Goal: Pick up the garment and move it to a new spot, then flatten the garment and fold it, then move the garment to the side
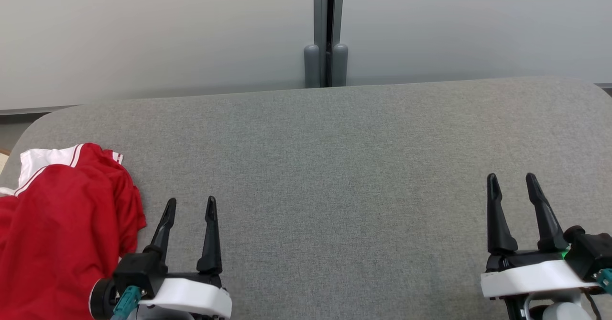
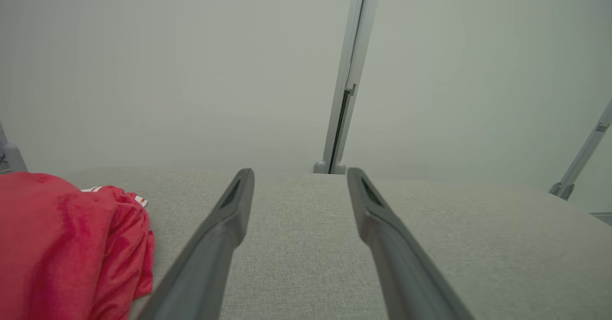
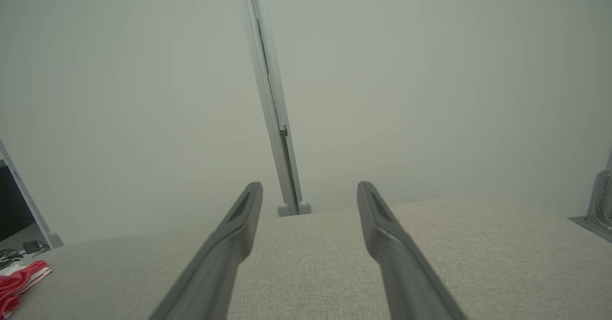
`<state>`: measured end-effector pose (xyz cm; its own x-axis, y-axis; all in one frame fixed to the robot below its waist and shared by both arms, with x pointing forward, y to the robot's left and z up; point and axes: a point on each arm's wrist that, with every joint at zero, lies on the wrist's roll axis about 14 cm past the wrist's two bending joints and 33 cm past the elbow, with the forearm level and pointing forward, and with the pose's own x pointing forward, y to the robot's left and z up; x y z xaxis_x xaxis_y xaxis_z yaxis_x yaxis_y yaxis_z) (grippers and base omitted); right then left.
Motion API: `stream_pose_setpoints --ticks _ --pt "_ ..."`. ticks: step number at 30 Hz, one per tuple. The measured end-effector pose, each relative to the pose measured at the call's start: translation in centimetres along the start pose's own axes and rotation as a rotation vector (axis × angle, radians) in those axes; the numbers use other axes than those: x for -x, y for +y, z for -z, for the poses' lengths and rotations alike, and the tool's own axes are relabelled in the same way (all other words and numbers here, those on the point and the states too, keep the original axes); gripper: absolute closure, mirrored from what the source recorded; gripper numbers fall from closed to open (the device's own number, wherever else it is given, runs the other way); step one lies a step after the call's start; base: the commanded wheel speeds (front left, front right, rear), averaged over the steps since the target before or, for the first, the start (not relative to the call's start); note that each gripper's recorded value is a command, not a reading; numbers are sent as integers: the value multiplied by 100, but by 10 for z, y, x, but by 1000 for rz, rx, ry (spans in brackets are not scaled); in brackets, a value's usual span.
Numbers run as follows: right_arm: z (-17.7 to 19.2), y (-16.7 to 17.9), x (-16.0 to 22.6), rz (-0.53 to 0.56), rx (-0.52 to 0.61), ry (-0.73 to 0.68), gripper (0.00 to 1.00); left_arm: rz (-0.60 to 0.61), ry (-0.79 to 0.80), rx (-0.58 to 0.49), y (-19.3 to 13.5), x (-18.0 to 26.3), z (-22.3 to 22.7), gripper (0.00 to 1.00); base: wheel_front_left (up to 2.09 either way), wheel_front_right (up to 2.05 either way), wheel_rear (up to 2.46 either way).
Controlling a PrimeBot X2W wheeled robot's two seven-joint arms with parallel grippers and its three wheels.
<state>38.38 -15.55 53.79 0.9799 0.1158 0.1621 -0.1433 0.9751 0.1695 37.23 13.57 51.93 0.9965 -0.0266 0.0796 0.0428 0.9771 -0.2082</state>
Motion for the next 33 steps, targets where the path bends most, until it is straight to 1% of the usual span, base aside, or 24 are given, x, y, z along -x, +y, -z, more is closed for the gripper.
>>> stream_pose_setpoints --ticks 7,23,30,33 --pt "17 2 5 -2 -22 47 0 -41 27 -21 13 6 11 0 0 0 0" --pt "23 16 8 -58 73 55 0 -19 17 -95 5 18 14 0 0 0 0" --pt "25 20 6 -69 59 62 0 -38 18 -96 10 21 14 0 0 0 0" --pt "30 28 6 -91 45 74 0 -56 18 -94 16 23 14 0 0 0 0"
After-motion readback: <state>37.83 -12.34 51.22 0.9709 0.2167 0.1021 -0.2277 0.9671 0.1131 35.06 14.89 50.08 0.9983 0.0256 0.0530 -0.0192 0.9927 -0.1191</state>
